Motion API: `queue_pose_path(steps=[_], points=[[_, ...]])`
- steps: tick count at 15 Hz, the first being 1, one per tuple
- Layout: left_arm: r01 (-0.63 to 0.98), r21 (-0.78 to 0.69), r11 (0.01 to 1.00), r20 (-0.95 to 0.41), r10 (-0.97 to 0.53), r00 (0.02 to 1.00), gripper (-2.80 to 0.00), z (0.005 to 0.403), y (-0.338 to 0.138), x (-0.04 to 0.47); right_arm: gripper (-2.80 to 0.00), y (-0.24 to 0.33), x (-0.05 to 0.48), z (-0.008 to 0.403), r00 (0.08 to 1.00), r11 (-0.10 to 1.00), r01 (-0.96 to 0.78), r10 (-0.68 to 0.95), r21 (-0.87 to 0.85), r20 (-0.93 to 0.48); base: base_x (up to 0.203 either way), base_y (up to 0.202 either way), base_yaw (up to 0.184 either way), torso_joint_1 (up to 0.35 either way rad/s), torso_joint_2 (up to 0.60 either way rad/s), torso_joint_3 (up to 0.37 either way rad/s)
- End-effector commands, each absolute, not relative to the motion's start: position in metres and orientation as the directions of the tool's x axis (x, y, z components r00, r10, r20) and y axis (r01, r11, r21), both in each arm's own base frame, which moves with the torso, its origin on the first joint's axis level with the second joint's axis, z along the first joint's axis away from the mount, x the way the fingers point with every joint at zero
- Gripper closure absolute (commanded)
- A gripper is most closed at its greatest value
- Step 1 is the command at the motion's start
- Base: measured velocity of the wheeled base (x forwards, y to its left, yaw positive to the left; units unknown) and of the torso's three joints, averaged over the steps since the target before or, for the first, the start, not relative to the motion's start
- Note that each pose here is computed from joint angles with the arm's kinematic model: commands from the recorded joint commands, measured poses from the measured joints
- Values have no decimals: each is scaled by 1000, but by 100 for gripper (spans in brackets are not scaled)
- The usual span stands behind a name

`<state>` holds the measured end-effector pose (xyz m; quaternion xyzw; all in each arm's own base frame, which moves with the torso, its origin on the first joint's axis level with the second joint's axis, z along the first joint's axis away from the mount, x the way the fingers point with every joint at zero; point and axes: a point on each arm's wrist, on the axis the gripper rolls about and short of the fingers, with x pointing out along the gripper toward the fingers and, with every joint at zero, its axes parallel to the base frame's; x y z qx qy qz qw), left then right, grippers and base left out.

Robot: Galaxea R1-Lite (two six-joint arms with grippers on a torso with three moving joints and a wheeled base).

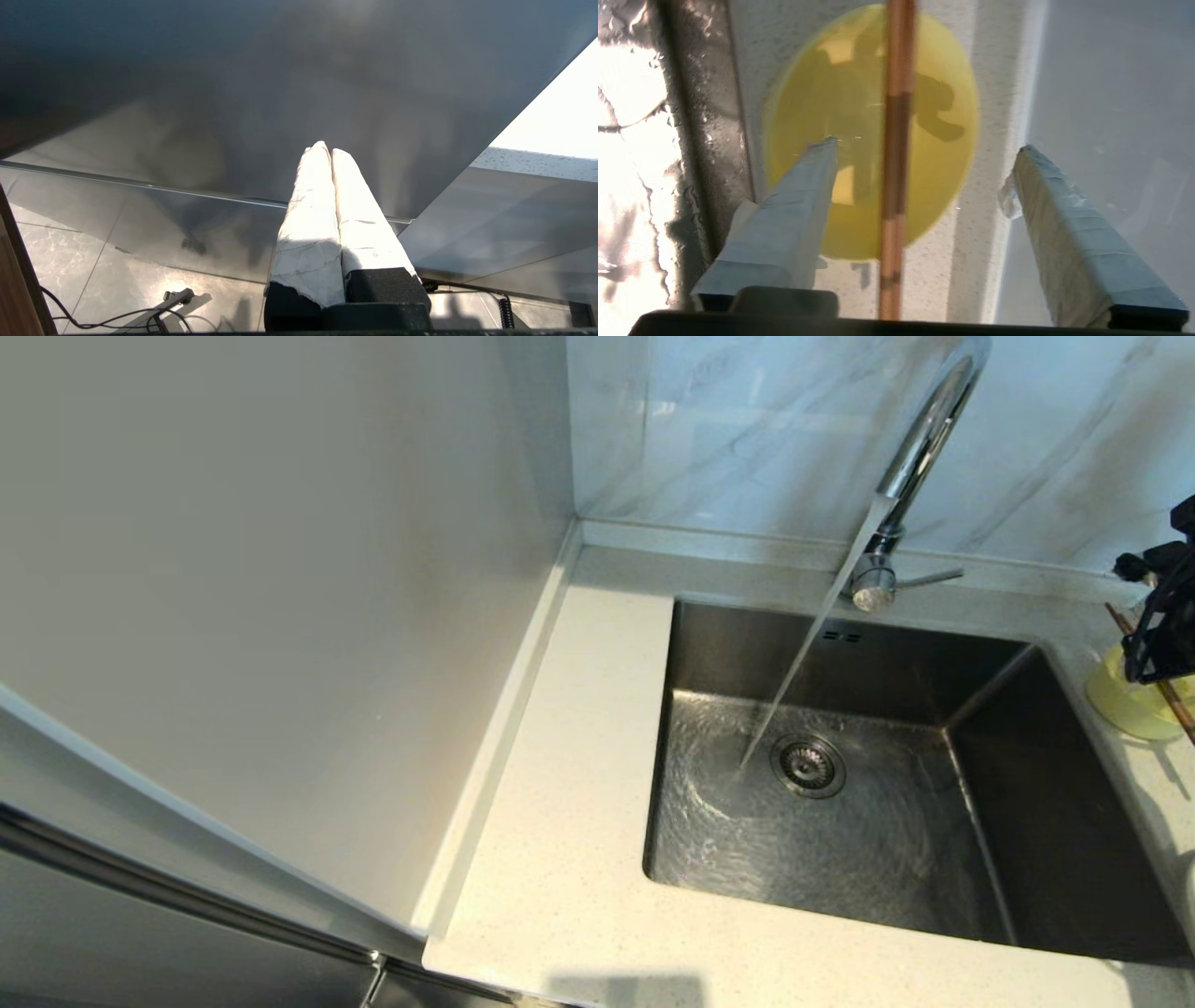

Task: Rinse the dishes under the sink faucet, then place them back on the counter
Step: Place the chopsticks on the bowl, then pick up the plate

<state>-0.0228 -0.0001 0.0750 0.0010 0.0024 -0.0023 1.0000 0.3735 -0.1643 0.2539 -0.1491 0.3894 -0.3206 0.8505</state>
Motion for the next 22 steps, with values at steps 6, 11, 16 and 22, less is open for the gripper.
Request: queue_pose_path(steps=[6,11,16,22], points=[[5,2,1000,-5,-5,1000,0,75,0,-23,-280,-152,328,300,545,776,435,-631,-457,-553,0,0,0,0,0,0],[5,2,1000,-5,-5,1000,0,75,0,-23,-280,-114,247,324,558,876,386,-470,-288,-683,0,0,0,0,0,0],[4,2,1000,-5,-4,1000,0,75,0,-23,-280,-86,187,277,429,905,386,-349,-181,-833,0,0,0,0,0,0],[5,2,1000,-5,-5,1000,0,75,0,-23,-280,-89,194,218,381,860,503,-302,-78,-874,0,0,0,0,0,0]])
